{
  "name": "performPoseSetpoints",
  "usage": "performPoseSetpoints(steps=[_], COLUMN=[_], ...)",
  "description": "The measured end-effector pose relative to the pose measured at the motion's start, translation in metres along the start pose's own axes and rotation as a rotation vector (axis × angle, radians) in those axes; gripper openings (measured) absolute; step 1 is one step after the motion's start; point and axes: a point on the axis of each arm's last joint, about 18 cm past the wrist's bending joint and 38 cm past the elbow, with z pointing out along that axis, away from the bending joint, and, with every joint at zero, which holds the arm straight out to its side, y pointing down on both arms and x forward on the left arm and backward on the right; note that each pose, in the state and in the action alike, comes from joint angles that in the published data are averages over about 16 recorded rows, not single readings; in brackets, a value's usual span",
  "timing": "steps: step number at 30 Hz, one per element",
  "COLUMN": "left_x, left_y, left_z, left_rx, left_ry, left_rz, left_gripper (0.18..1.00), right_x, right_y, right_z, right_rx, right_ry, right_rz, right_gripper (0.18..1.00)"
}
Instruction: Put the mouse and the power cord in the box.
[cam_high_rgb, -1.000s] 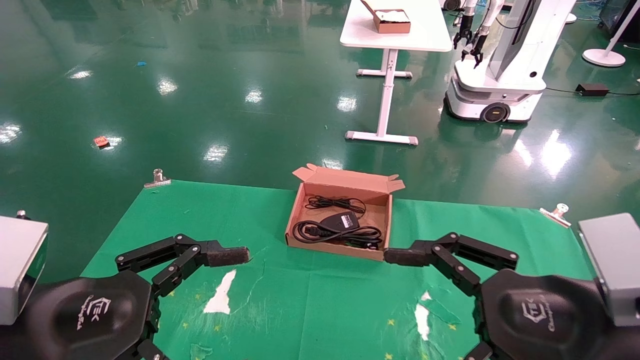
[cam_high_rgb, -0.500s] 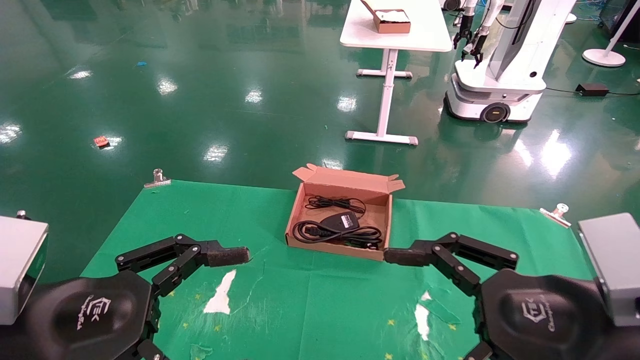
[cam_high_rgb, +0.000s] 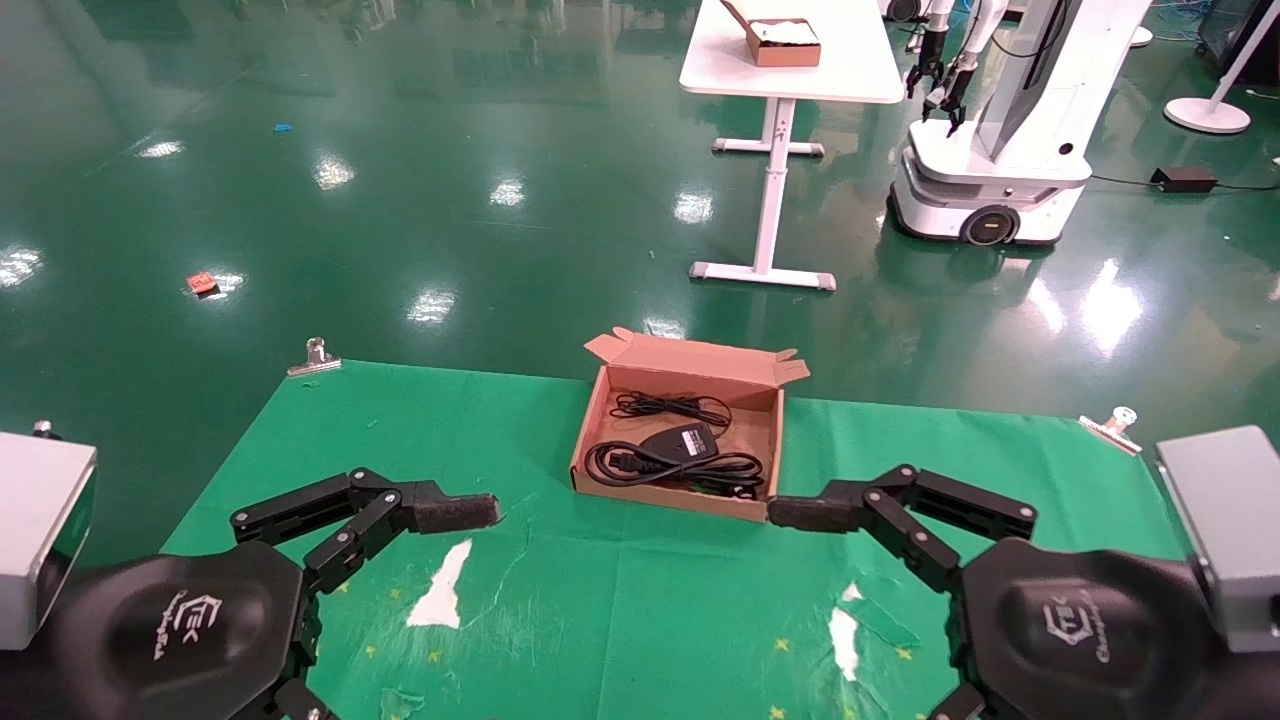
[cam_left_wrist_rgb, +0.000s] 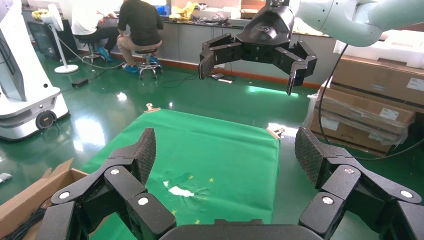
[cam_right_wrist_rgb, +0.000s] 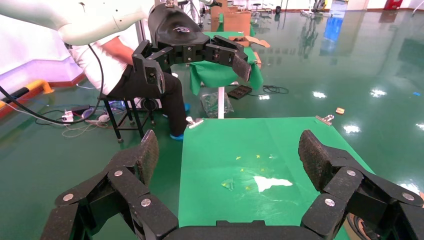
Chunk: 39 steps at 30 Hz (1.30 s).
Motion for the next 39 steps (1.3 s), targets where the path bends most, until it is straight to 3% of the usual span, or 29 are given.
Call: performPoseSetpoints(steps=[39], left_x=[0.0], left_y=[0.0], left_z=[0.0], left_rx=[0.0], left_ry=[0.0], left_rz=[0.0], left_gripper=[1.0], right_x=[0.0], right_y=[0.0], right_z=[0.0], right_rx=[0.0], right_ry=[0.0], right_rz=[0.0], right_gripper=[1.001])
